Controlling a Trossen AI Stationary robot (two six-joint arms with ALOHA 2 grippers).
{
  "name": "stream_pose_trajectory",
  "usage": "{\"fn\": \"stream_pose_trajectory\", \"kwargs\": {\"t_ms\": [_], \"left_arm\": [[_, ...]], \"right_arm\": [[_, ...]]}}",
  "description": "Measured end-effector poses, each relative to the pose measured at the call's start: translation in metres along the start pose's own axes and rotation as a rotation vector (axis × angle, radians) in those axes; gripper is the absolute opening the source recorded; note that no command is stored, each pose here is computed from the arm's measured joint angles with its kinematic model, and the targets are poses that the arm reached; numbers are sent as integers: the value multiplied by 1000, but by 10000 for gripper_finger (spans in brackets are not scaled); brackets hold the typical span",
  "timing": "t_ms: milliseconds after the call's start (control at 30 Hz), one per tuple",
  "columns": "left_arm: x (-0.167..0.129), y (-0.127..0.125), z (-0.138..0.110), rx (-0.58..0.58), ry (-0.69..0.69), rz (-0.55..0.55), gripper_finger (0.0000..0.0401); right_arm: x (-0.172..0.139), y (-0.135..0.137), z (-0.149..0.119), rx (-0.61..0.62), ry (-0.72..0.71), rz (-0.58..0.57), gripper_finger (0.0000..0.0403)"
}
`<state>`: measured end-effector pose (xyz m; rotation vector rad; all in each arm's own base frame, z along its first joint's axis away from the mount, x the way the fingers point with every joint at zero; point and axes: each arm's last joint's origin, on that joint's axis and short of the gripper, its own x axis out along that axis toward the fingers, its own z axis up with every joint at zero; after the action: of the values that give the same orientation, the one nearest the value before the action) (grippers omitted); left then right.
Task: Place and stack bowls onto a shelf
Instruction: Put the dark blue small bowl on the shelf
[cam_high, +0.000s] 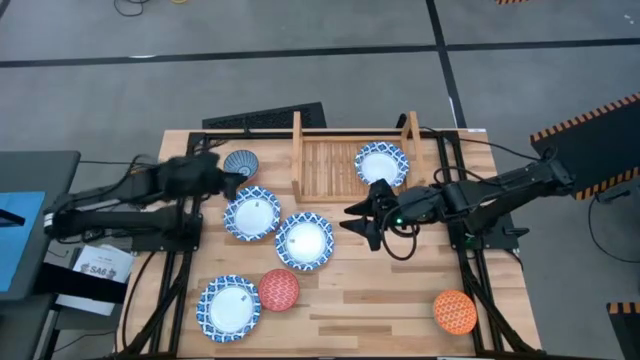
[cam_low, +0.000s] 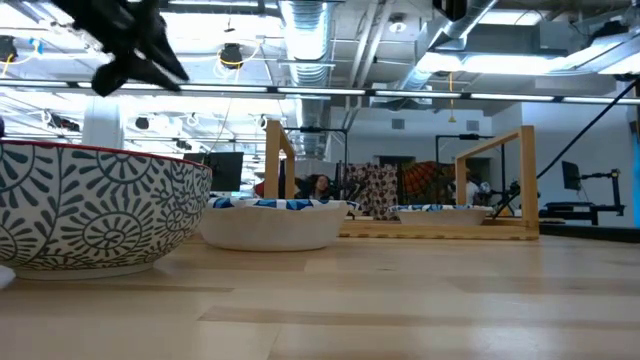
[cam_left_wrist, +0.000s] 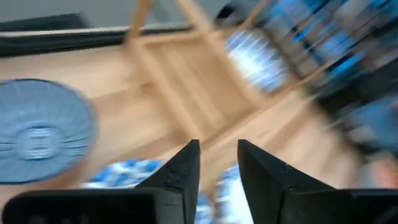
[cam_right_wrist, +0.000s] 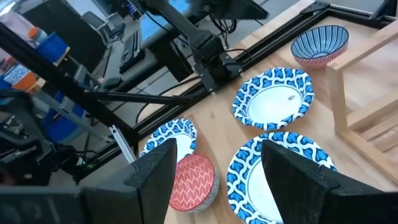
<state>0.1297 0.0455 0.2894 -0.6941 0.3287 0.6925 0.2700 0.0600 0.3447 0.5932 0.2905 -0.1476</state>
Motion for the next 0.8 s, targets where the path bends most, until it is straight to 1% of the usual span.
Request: {"fn": "stream_pose_trajectory", "kwargs": {"t_ms": [33,100,200,300,400,533,733,800], "left_arm": [[9,1,5,26,49,46,102],[31,5,13,63,161,99,106],[65,23,16,87,343,158,108],[92,45,17,88,450,203,108],[111,64,20,91,488,243,108],[127,81,20,98,524,281,108],[135,86,20,166,526,289,108],[137,87,17,161,550,280,108]], "right_arm": [[0,0,0,-8,0,1,260],[0,1,-1,-17,4,6,260],[-1,2,-1,-27,5,7,260],[-1,3,-3,-35,9,14,260],[-1,3,-3,-37,10,14,260],[-1,3,-3,-37,9,14,260],[-1,3,-3,-37,9,14,260],[-1,2,-2,-36,7,10,260]]}}
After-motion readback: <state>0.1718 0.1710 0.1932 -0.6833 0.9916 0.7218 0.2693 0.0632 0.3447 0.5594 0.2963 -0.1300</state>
